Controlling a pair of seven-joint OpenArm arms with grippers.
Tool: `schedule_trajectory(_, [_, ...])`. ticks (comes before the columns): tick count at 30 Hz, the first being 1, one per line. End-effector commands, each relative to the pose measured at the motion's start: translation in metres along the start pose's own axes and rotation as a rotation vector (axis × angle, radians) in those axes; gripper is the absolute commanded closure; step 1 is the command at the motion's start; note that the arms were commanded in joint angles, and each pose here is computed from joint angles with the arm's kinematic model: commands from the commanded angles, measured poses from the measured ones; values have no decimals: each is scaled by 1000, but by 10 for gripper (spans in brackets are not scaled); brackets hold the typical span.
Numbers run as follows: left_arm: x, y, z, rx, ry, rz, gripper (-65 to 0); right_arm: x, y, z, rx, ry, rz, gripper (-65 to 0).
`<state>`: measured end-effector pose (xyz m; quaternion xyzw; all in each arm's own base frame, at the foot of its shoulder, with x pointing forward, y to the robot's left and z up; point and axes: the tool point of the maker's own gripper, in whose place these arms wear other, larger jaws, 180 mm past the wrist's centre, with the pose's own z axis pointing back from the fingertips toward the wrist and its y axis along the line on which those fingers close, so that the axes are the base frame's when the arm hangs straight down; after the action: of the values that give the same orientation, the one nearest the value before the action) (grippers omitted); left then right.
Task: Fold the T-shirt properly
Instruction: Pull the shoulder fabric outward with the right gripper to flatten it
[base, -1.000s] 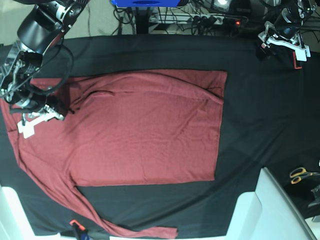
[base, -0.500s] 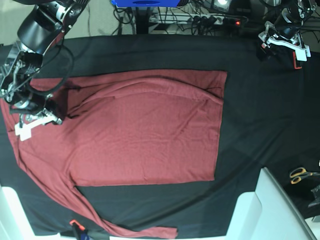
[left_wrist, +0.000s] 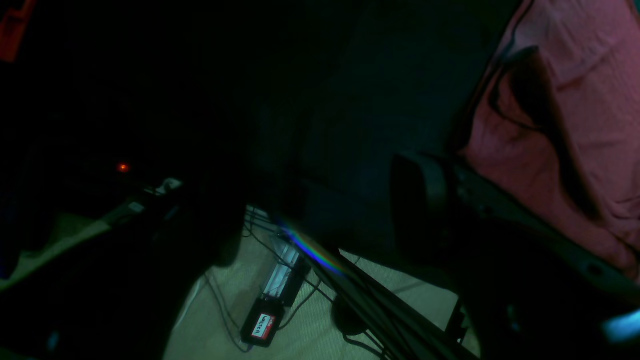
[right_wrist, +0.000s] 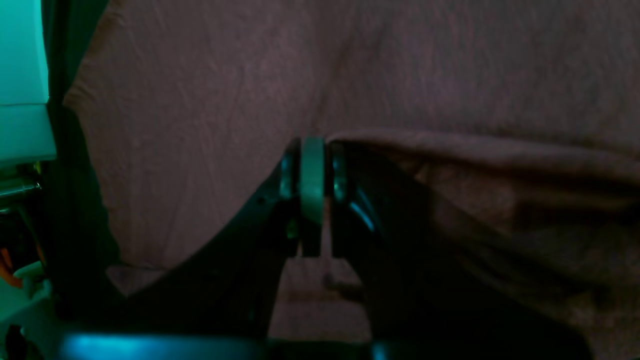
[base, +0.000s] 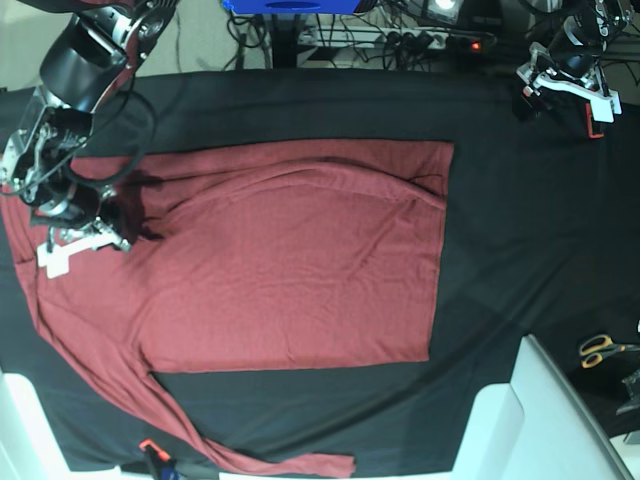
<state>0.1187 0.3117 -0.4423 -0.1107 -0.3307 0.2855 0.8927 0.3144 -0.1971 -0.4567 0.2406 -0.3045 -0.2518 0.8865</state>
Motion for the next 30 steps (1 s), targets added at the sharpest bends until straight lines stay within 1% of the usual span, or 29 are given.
schedule_trajectory(1, [9,0,4,-9,-27,-14,-426,24,9,3,27,-76,13,-14])
schedule_trajectory(5, [10,0,4,-8,-29,-14,-426,26,9,3,25,-87,11,-18])
schedule_trajectory(7, [11,0,4,-9,-31,-14,-426,26,9,3,25,-88,11,-57])
schedule_trajectory(8, [11,0,4,-9,-31,-14,-426,26,9,3,25,-88,11,-98])
schedule_trajectory(9, [10,0,3,-10,-30,-14,-426,27,9,3,24,-90,13,-152])
schedule_trajectory(13, [10,-1,3,-11,-30,-14,-426,32,9,6,23,-104,19,-413])
schedule_trajectory(14, [11,-2,3,-13,-32,-17,-426,35,9,8,21,-114,26,-465])
schedule_trajectory(15, [12,-2,3,-13,-33,-18,-426,42,10,12,18,-132,41,-480])
schedule_trajectory(17, [11,-2,4,-13,-33,-20,-426,55,10,28,1,-184,82,-458])
schedule_trajectory(20, [12,-2,4,-12,-34,-19,-426,70,-5,70,-71,-294,108,-422])
schedule_trajectory(21, [12,-2,4,-13,-35,-19,-426,68,-10,84,-98,-327,103,-417])
schedule_trajectory(23, [12,-1,4,-12,-34,-18,-426,59,-29,109,-165,-348,88,-416])
schedule_trajectory(25, [12,-2,3,-14,-35,-19,-426,37,-57,127,-233,-309,37,-413])
schedule_trajectory(28, [13,-3,3,-17,-36,-21,-426,11,-93,140,-258,-296,-92,-410])
schedule_trajectory(29, [13,-3,3,-17,-36,-21,-426,6,-102,139,-257,-294,-128,-407])
schedule_trajectory(30, [14,-4,3,-18,-39,-22,-426,6,-110,140,-263,-291,-140,-387])
